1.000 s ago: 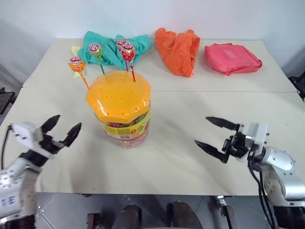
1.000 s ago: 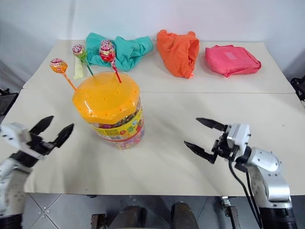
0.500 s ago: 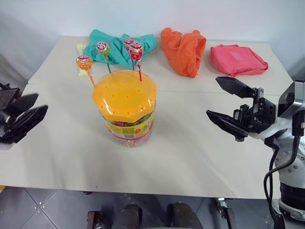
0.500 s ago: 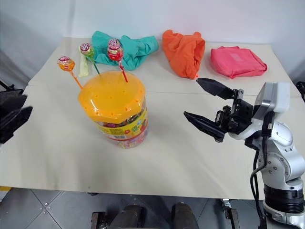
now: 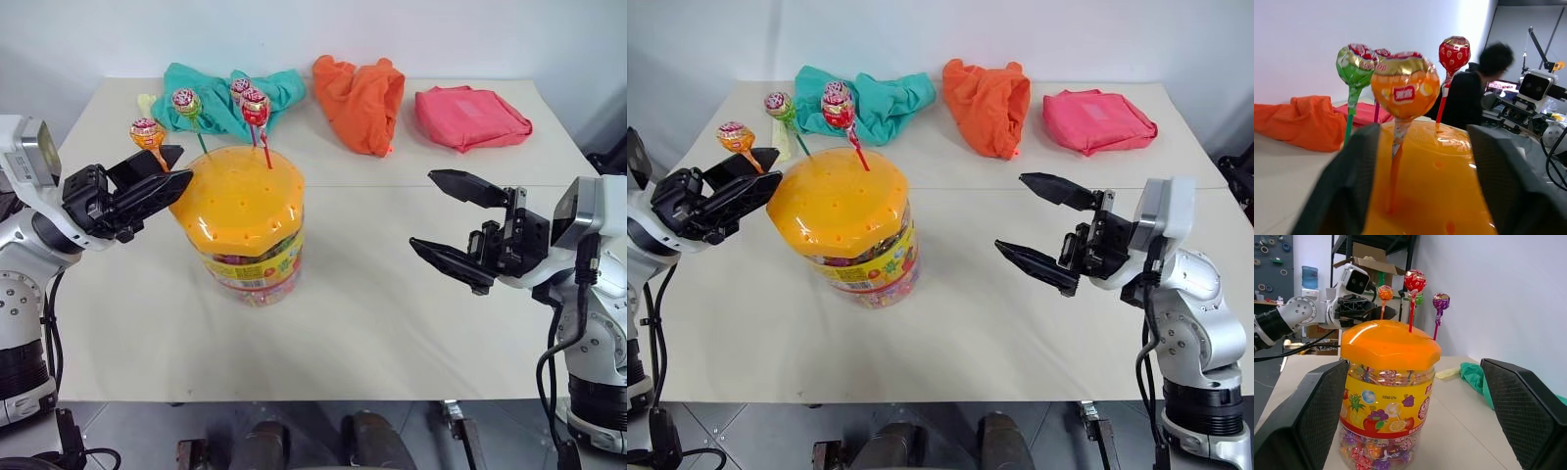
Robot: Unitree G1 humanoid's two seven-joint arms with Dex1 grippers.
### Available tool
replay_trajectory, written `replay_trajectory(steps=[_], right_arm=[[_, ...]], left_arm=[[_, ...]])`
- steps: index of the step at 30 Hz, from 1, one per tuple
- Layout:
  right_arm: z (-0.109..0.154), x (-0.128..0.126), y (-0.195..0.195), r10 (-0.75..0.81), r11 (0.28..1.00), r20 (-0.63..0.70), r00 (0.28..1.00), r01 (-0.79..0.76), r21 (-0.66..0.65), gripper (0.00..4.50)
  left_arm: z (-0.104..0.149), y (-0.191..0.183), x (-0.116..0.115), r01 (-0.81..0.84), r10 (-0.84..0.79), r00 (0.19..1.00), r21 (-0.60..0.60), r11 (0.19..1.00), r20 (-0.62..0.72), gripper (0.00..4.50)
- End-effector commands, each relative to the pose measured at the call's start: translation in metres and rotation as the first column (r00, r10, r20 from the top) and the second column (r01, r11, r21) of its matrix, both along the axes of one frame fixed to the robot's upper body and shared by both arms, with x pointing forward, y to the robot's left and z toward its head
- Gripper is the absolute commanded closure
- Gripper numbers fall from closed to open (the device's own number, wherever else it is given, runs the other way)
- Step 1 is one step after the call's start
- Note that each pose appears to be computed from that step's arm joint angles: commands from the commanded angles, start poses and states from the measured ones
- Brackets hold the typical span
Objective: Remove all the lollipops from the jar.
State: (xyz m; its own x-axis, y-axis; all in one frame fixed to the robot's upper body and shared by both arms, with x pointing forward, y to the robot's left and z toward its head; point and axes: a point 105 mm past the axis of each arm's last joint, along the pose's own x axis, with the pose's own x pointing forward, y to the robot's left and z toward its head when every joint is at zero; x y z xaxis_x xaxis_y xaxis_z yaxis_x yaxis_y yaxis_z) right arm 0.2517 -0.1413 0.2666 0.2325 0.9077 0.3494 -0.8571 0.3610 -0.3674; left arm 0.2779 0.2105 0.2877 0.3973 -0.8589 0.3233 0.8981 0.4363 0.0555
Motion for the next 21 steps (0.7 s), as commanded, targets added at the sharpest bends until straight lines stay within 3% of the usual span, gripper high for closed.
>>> replay_trajectory(steps=[1, 5, 11, 14, 16, 18, 20, 21], right_arm=[[0.008, -0.008, 0.003, 0.005, 1.0, 0.053, 0.999, -0.006, 0.005, 0.0], [0.008, -0.006, 0.004, 0.004, 1.0, 0.052, 0.999, -0.005, 0.008, 0.0], [0.009, -0.003, 0.006, 0.016, 1.0, 0.055, 0.998, -0.017, 0.019, 0.0], [0.01, -0.001, 0.01, 0.038, 0.999, 0.058, 0.998, -0.039, 0.02, 0.0], [0.01, -0.001, 0.012, 0.052, 0.998, 0.063, 0.997, -0.053, 0.019, 0.0], [0.01, -0.001, 0.013, 0.066, 0.998, 0.071, 0.995, -0.067, 0.005, 0.0], [0.003, -0.001, 0.014, 0.096, 0.994, 0.078, 0.992, -0.092, -0.051, 0.0], [0.001, -0.001, 0.015, 0.106, 0.993, 0.078, 0.991, -0.101, -0.067, 0.0]], left_arm=[[0.008, 0.01, -0.003, -0.019, 0.019, 1.0, -0.01, 1.0, 0.02, 3.2], [0.013, 0.013, -0.002, -0.027, 0.028, 0.999, -0.027, 0.999, 0.029, 4.44], [0.06, 0.018, -0.009, 0.007, 0.02, 0.995, -0.26, 0.966, 0.098, 4.48], [0.068, 0.061, -0.014, -0.123, 0.152, 0.987, -0.377, 0.918, 0.049, 4.48], [0.048, 0.094, -0.008, -0.296, 0.284, 0.955, -0.368, 0.881, -0.088, 4.48], [0.005, 0.123, -0.004, -0.495, 0.443, 0.859, -0.203, 0.845, -0.256, 4.48], [-0.069, 0.157, -0.017, -0.65, 0.611, 0.64, 0.097, 0.754, -0.466, 4.48], [-0.087, 0.164, -0.024, -0.661, 0.645, 0.575, 0.178, 0.729, -0.504, 4.48]])
